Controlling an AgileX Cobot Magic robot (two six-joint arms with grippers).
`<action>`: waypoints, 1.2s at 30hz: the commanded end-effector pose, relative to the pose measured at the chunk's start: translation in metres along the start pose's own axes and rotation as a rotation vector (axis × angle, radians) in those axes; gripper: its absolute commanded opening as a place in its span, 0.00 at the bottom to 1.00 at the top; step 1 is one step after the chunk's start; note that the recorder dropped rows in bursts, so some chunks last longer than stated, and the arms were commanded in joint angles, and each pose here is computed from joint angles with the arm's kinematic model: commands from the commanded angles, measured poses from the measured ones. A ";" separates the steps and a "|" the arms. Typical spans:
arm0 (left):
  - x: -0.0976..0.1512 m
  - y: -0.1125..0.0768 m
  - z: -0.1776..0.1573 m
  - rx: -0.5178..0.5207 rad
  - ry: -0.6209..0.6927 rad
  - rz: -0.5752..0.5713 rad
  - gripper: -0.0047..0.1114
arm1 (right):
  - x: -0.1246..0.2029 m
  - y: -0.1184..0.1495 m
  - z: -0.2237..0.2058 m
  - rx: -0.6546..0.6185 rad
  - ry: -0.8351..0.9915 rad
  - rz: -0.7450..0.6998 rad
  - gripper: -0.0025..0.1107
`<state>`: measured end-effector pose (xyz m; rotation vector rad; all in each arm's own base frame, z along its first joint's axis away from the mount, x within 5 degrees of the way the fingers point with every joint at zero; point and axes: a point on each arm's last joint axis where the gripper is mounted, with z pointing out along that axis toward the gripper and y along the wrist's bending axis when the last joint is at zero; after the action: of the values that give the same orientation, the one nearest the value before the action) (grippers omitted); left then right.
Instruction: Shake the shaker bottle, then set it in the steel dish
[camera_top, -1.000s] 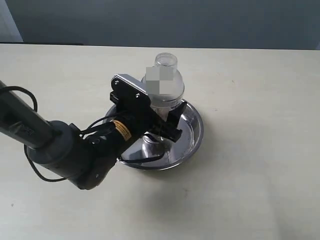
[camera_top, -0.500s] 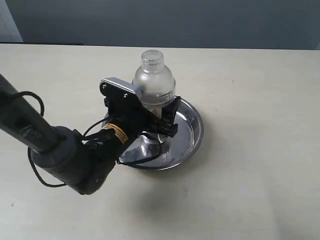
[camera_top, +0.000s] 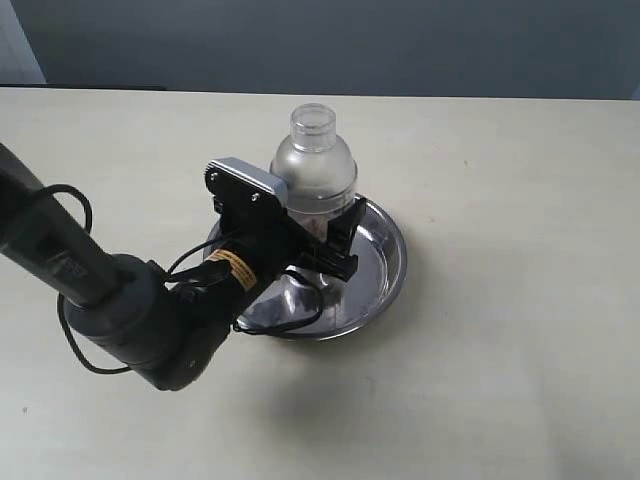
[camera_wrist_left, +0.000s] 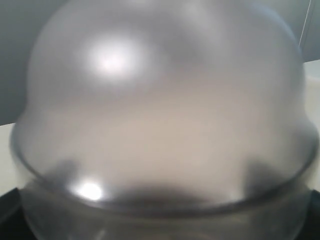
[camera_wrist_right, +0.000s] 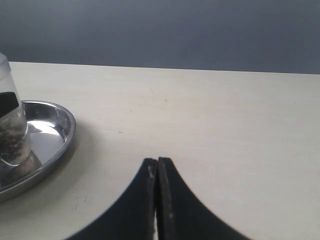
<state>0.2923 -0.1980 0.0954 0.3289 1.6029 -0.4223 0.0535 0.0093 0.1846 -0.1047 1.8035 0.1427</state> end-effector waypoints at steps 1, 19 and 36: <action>0.013 -0.002 -0.002 0.025 0.099 -0.050 0.38 | -0.001 0.000 0.000 -0.003 -0.016 -0.003 0.02; -0.005 -0.006 -0.001 0.049 0.051 -0.053 0.66 | -0.001 0.000 0.000 -0.003 -0.016 -0.003 0.02; -0.025 -0.003 -0.002 0.014 -0.008 -0.021 0.66 | -0.001 0.000 0.000 -0.003 -0.016 -0.003 0.02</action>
<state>0.2905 -0.1997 0.1098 0.3471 1.6555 -0.4473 0.0535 0.0093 0.1846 -0.1047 1.8035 0.1427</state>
